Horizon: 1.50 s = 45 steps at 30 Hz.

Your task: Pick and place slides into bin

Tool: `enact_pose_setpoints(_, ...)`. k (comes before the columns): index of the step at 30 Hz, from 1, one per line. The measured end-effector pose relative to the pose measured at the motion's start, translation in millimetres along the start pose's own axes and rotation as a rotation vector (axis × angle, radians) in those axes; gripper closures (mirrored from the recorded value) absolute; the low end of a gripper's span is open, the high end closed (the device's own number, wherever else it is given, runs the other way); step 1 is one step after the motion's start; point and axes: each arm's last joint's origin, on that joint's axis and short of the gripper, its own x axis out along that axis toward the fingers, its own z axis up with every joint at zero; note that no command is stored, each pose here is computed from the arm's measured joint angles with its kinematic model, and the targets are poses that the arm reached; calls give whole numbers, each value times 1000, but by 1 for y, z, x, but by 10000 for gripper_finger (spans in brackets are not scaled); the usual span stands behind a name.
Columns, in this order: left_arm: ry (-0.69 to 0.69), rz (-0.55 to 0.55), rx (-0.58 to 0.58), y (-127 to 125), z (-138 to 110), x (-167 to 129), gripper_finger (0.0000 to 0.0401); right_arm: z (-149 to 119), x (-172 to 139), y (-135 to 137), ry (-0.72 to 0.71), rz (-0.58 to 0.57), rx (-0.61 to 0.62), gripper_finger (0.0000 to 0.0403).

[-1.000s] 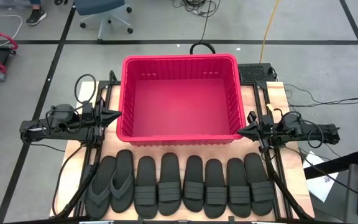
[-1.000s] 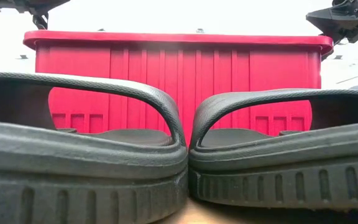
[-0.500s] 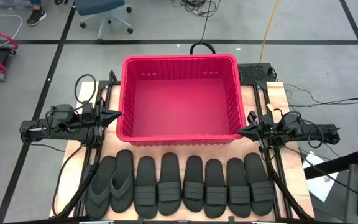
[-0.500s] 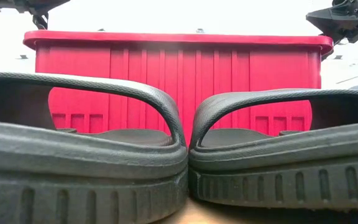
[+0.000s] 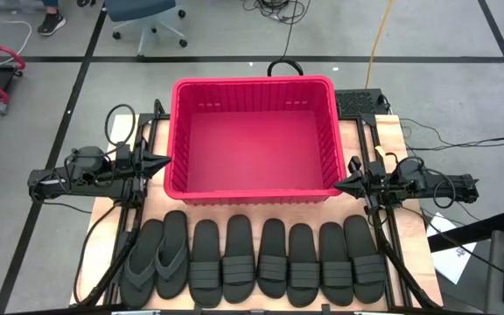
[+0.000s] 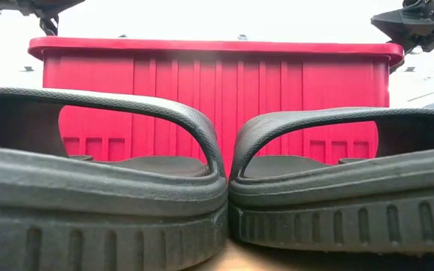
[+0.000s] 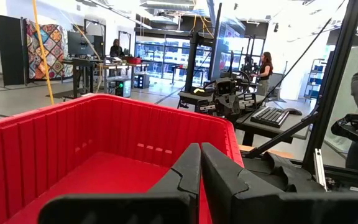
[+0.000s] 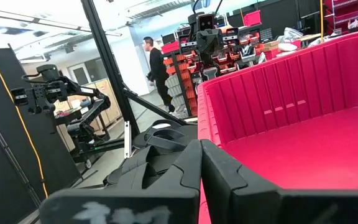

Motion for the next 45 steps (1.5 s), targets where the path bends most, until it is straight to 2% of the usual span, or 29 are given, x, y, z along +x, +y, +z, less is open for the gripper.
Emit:
enact_pose_setpoints(42, 0, 0, 0, 0, 0, 0, 384, 0, 0, 0, -4, 2, 0, 403)
enact_pose_setpoints(45, 0, 0, 0, 0, 0, 0, 384, 0, 0, 1, 2, 22, 27, 403)
